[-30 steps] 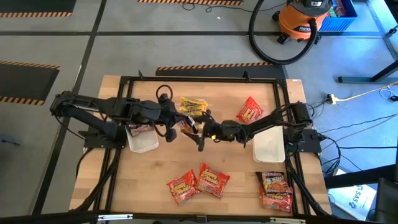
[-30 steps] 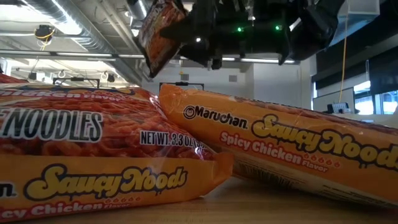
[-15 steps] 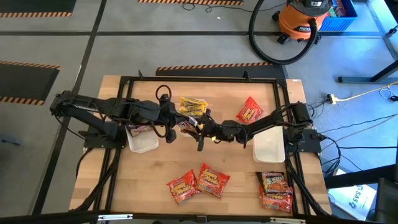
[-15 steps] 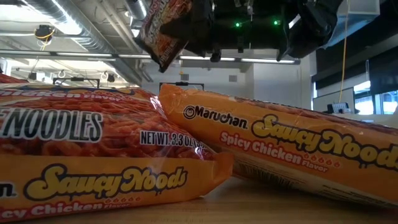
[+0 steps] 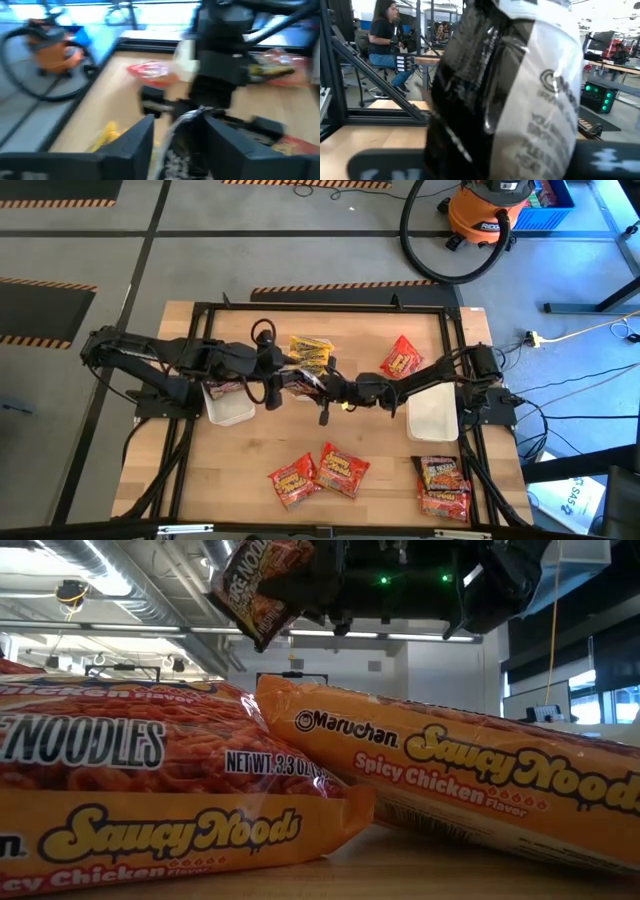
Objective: Sort Maruchan noodles
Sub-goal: Put the top black noodle pack into the left white bin
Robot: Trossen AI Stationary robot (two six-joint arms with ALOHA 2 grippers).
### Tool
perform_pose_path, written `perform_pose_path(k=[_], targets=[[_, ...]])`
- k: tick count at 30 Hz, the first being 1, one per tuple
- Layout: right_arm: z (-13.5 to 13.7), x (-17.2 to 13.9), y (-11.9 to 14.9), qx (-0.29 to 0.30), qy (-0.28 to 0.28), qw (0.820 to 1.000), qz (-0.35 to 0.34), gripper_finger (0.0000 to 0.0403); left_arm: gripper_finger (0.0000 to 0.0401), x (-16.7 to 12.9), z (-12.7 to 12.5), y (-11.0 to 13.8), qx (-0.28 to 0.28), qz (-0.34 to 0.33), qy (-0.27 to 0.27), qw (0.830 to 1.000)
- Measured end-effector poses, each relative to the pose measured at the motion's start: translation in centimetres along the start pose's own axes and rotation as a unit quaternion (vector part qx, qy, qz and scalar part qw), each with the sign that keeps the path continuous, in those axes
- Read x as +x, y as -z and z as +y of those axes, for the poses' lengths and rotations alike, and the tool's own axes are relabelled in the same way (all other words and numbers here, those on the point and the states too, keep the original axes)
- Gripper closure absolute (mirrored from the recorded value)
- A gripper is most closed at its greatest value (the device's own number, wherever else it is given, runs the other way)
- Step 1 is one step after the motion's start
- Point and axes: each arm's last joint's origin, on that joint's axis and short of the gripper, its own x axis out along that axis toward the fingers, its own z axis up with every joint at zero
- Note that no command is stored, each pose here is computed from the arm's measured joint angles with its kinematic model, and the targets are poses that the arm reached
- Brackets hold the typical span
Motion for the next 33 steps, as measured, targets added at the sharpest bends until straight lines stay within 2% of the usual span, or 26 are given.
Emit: perform_pose_path(k=[4,6,12,19,24,27,29,31,33], targets=[[-0.1,0.0,0.0,0.002,0.005,1.0,0.0,0.0352,0.02,-0.1,0.8,0.2,-0.006,-0.004,-0.139,0.99],[-0.1,0.0,0.0,-0.001,0.004,1.0,0.001,0.0352,0.0188,-0.1,1.0,0.2,-0.013,-0.006,-0.163,0.987],[0.0,0.0,0.0,-0.012,-0.004,1.0,-0.001,0.0352,0.0186,-0.1,0.7,0.1,-0.022,-0.008,-0.109,0.994],[0.0,0.0,0.1,-0.014,0.002,1.0,0.005,0.0352,0.0184,-0.1,0.5,0.1,-0.027,-0.006,-0.088,0.996],[0.0,0.0,0.4,-0.018,0.0,1.0,0.02,0.0352,0.0183,0.0,0.3,-0.1,-0.022,-0.009,-0.046,0.999],[0.1,0.0,0.5,-0.019,-0.001,0.999,0.028,0.0352,0.0178,0.0,0.1,0.0,-0.006,-0.002,-0.006,1.0],[0.1,0.0,0.5,-0.02,-0.002,0.999,0.027,0.0352,0.0172,0.0,-0.2,0.0,0.017,0.005,0.041,0.999],[0.1,0.0,0.6,-0.019,-0.005,0.999,0.028,0.0352,0.0168,0.0,-0.4,0.0,0.013,0.006,0.084,0.996],[0.1,0.0,0.6,-0.019,-0.009,0.999,0.03,0.0352,0.0166,0.0,-0.5,-0.1,0.007,0.004,0.093,0.996]])
